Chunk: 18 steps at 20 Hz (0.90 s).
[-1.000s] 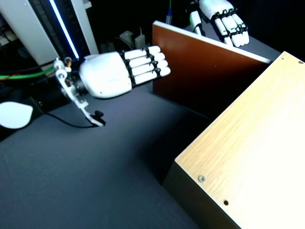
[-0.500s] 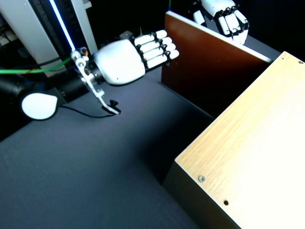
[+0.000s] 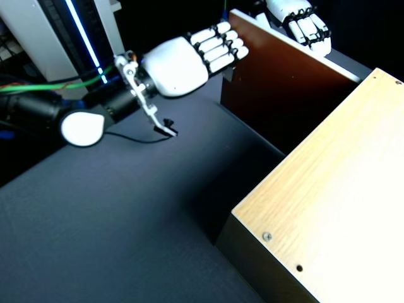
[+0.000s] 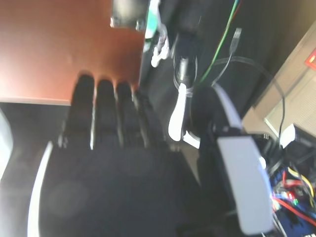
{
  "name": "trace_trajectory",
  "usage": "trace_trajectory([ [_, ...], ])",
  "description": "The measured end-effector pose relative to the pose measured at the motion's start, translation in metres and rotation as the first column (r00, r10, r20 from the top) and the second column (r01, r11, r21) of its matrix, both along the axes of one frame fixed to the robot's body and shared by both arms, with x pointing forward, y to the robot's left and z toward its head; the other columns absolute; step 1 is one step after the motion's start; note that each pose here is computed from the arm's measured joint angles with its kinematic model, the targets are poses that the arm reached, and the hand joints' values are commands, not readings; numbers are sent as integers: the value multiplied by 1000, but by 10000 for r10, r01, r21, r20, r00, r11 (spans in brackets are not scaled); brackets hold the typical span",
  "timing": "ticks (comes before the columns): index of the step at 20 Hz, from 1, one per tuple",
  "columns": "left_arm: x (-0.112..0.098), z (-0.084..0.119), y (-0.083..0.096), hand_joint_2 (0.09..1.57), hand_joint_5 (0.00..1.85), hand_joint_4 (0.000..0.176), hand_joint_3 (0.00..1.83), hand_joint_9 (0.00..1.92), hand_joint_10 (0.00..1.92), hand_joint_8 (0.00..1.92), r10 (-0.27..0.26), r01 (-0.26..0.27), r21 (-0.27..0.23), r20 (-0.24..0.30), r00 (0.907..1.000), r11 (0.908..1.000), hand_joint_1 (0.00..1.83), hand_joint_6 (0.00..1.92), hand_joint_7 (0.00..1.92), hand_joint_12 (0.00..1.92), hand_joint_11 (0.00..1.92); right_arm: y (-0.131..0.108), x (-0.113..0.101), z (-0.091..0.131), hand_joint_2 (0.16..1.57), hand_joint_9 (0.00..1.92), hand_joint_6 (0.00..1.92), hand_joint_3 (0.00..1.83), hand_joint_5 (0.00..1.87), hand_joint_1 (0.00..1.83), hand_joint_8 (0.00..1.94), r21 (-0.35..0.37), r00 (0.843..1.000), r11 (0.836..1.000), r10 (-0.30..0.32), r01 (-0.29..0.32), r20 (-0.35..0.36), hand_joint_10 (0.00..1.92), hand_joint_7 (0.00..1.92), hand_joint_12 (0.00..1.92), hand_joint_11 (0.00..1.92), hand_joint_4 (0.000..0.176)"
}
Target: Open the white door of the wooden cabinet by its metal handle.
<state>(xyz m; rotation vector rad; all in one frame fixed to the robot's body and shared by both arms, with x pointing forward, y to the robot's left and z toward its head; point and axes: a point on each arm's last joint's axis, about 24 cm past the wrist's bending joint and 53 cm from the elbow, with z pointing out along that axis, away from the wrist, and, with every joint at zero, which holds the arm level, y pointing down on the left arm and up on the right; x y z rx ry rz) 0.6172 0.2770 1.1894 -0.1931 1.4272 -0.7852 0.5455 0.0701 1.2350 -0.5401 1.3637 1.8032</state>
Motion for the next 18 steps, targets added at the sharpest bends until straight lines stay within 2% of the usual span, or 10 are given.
trace_trajectory([
  [2,0,-1,-1,1464,187,0,0,193,11,8,-21,21,-52,-3,10000,10000,489,7,185,676,0,1,0,0,1343,0,6,0,39,579,7,7,10000,10000,10,-10,17,0,39,0,0,0],
  [3,-1,-2,-2,1456,232,0,0,233,20,14,-63,63,-39,-45,10000,10000,525,12,226,845,0,2,1,2,1360,3,9,0,56,578,10,40,10000,10000,-15,15,-12,1,54,0,0,0],
  [6,-1,-1,-2,1452,257,0,0,262,16,7,-64,64,-117,-16,10000,9999,447,7,242,859,0,2,3,3,1400,0,10,7,29,423,10,48,10000,10000,-57,57,-5,0,30,0,0,0],
  [7,-1,-1,-2,1444,309,0,0,309,27,19,-44,44,-134,3,10000,9999,583,18,296,957,0,3,3,2,1417,0,5,10,24,396,6,13,9999,10000,-88,88,-62,0,27,0,0,0],
  [8,-1,1,-2,1473,250,0,5,244,19,14,-51,52,-195,31,10000,9998,542,6,230,884,0,3,4,2,1421,0,0,9,4,340,0,36,9998,9999,-117,118,-161,0,5,0,0,0],
  [9,-1,2,-2,1436,169,0,0,105,4,2,-64,66,-215,91,9999,9997,571,0,114,511,0,3,4,4,1437,0,0,13,0,249,0,92,9996,9999,-135,137,-234,0,0,0,0,0],
  [11,-3,4,-4,1309,189,0,0,149,18,11,-106,111,-327,160,9998,9994,115,5,150,580,0,-13,12,5,1435,0,0,6,0,150,0,155,9980,9987,-478,484,-418,0,0,0,0,0],
  [13,-4,7,-2,1359,204,0,4,208,18,8,-53,64,-432,255,9997,9990,42,3,190,697,0,-37,31,-1,1427,0,0,0,0,201,0,10,9894,9923,-1233,1237,-771,0,0,0,0,0],
  [15,-5,11,-4,1442,210,0,12,214,10,3,-144,166,-569,378,9992,9982,395,2,190,700,0,-57,48,-1,1428,0,0,1,1,207,0,-48,9763,9793,-2023,2026,-768,0,0,0,2,0],
  [18,-7,15,-6,1456,199,0,6,183,7,3,-209,246,-676,550,9983,9974,465,1,183,613,0,-78,57,1,1419,0,1,0,2,153,0,1,9625,9661,-2573,2582,-863,0,0,0,0,0],
])
